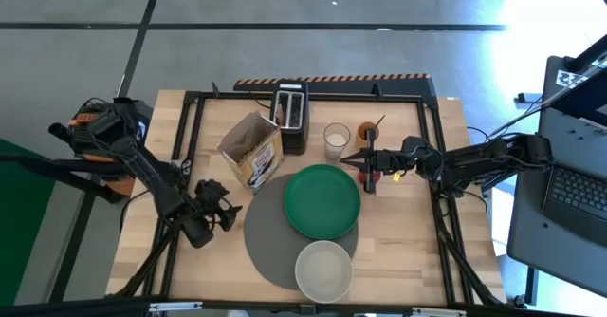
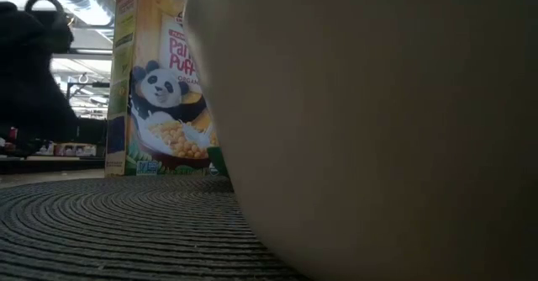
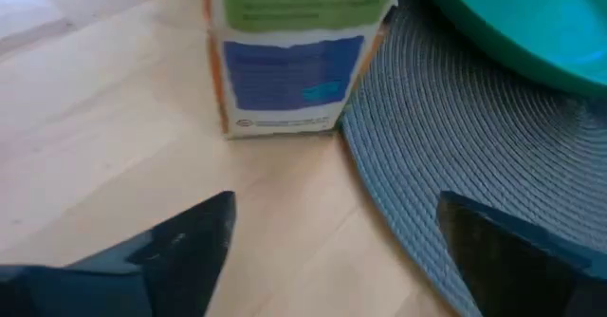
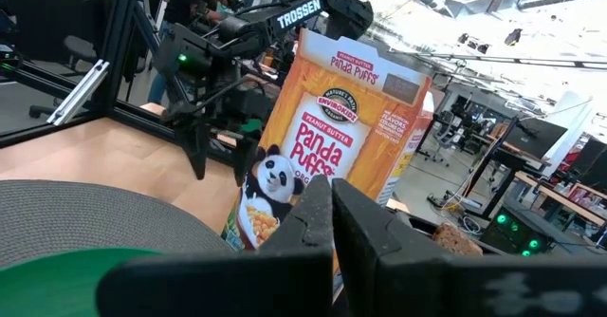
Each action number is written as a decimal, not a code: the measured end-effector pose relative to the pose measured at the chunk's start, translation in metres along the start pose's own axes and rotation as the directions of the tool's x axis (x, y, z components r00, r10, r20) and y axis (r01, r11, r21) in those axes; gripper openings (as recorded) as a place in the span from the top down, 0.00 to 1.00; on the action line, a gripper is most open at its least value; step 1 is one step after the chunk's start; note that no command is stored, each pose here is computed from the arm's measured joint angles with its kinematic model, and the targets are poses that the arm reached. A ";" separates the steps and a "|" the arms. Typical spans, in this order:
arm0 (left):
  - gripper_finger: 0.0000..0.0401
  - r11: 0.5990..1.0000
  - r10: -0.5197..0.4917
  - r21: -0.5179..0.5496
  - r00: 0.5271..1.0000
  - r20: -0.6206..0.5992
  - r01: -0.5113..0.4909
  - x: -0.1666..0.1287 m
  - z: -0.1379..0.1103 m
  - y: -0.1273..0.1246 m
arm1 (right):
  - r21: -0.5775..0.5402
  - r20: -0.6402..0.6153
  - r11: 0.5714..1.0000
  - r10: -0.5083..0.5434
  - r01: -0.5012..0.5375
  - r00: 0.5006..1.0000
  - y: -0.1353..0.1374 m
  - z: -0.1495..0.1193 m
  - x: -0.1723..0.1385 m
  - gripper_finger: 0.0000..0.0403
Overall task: Arrange a breakfast setting
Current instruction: Pour the cereal into the white bowl
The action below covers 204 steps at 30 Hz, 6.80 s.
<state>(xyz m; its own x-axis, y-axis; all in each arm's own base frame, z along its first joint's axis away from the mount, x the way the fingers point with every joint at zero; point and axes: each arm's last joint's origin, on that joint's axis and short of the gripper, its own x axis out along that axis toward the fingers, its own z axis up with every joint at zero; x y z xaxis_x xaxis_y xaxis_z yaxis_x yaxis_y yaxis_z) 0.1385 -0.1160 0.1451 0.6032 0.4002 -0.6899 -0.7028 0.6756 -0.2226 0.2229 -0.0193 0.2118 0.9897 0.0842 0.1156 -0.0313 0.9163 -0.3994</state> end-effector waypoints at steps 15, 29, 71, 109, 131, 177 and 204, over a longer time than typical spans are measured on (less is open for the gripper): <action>0.03 0.993 0.070 0.070 0.952 0.298 -0.095 0.038 -0.016 -0.010 | 0.002 -0.007 1.000 0.003 -0.003 1.000 0.000 -0.001 0.000 1.00; 0.02 0.981 0.187 0.006 0.945 0.269 -0.196 0.060 -0.006 -0.006 | 0.003 -0.016 1.000 0.007 -0.007 1.000 0.001 -0.002 0.000 1.00; 0.05 0.948 0.215 0.126 0.880 0.423 -0.293 0.064 0.004 -0.003 | 0.004 -0.020 1.000 0.009 -0.009 1.000 0.001 -0.002 0.000 1.00; 0.11 0.955 0.240 0.070 0.888 0.393 -0.289 0.081 0.021 -0.010 | -0.001 -0.027 1.000 0.011 -0.011 1.000 0.001 -0.003 0.000 1.00; 0.11 0.947 0.222 0.105 0.856 0.466 -0.303 0.081 0.024 -0.015 | -0.001 -0.038 1.000 0.004 -0.004 0.999 0.001 -0.003 0.000 1.00; 0.42 0.927 0.114 0.254 0.854 0.508 -0.275 0.043 0.022 -0.017 | 0.004 -0.059 1.000 0.013 -0.013 0.998 0.002 -0.005 0.000 1.00; 0.43 0.601 -0.473 0.744 0.880 0.037 0.291 -0.099 0.145 -0.046 | -0.014 -0.087 1.000 0.004 -0.005 0.996 0.002 -0.008 0.000 1.00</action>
<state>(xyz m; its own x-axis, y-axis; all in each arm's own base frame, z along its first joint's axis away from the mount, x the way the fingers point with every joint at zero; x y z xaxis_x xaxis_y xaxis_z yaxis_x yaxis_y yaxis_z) 0.1659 -0.0973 0.3234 0.8774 0.0558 -0.4764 0.0340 0.9835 0.1778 0.2236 -0.0202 0.2039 0.9980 0.0530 0.0341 -0.0343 0.9104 -0.4122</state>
